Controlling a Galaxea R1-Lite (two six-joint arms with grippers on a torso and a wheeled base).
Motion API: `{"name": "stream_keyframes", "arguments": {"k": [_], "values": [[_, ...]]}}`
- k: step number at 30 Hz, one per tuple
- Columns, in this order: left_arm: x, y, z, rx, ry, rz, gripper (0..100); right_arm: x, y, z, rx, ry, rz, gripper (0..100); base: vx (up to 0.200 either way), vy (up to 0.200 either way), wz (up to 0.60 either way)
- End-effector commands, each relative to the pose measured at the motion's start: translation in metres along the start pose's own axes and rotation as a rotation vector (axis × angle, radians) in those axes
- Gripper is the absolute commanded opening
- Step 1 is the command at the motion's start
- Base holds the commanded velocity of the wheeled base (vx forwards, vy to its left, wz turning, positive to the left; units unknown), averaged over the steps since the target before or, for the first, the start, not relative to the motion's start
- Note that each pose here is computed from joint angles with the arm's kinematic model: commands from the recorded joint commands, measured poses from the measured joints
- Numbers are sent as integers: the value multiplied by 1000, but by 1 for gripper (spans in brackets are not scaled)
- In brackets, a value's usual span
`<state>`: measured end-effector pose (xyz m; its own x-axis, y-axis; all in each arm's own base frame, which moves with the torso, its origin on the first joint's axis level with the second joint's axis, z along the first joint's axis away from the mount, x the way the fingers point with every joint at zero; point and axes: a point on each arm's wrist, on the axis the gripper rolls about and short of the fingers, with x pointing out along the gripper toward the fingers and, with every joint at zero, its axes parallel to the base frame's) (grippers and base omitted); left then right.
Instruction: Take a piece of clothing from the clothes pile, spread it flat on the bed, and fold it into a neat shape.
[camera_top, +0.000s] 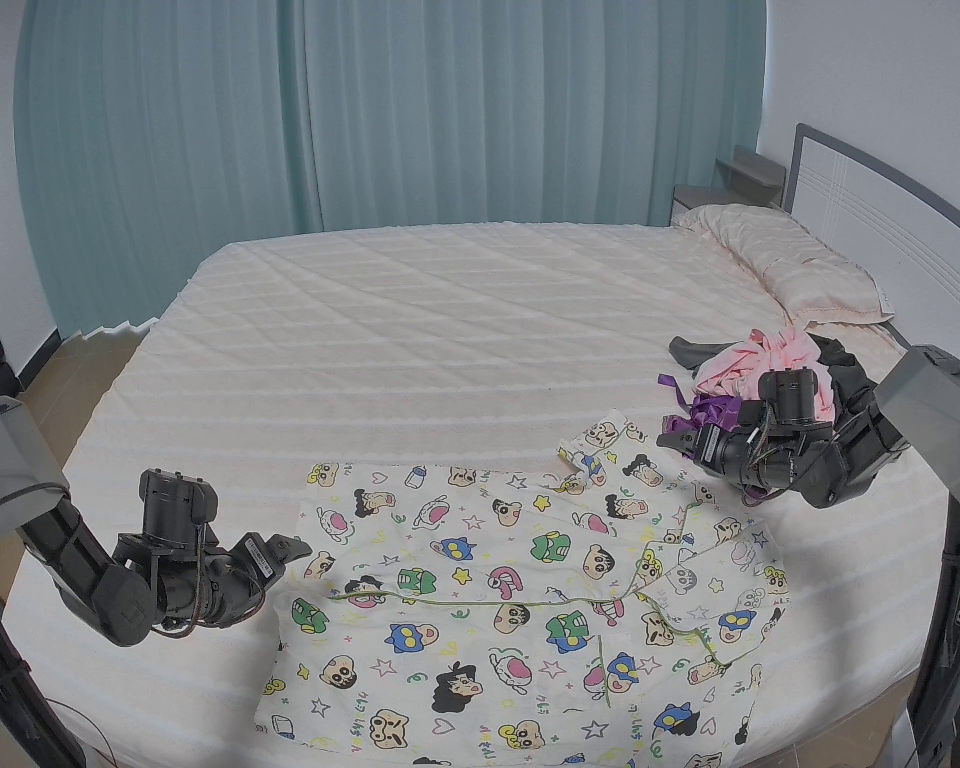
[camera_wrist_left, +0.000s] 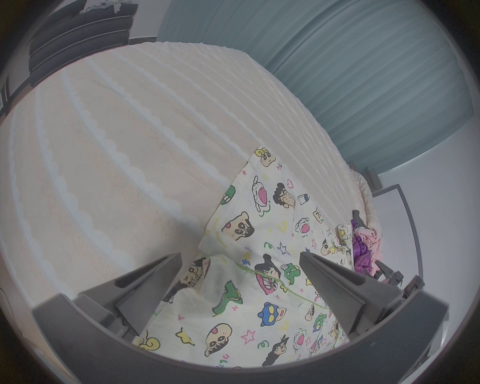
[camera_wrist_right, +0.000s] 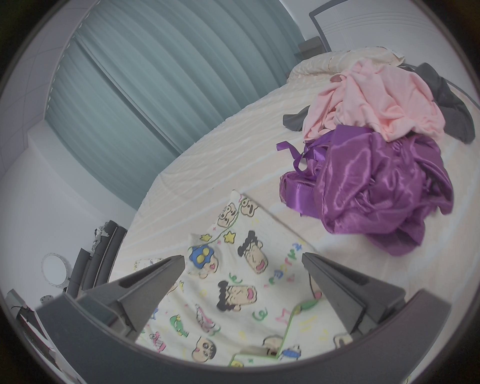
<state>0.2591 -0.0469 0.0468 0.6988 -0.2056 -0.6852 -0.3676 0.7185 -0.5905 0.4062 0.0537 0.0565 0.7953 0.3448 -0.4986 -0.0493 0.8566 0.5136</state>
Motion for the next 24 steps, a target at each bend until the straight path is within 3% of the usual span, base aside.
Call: {"name": "stream_keyframes", "arguments": {"k": [1,13,23,24], "values": [[-4,3,-8,-2,19,5,100,39,-13,-6,-11,36,-29,100,0,0,0],[-14,7,-13,-17,23,7,100,92,-8,0,-70,44,-50,100,0,0,0],[-13,7,-13,-18,31,5,100,111,-16,-3,-53,55,-76,100,0,0,0],[-13,7,-13,-18,32,6,100,111,-16,-2,-51,53,-75,0,0,0,0]]}}
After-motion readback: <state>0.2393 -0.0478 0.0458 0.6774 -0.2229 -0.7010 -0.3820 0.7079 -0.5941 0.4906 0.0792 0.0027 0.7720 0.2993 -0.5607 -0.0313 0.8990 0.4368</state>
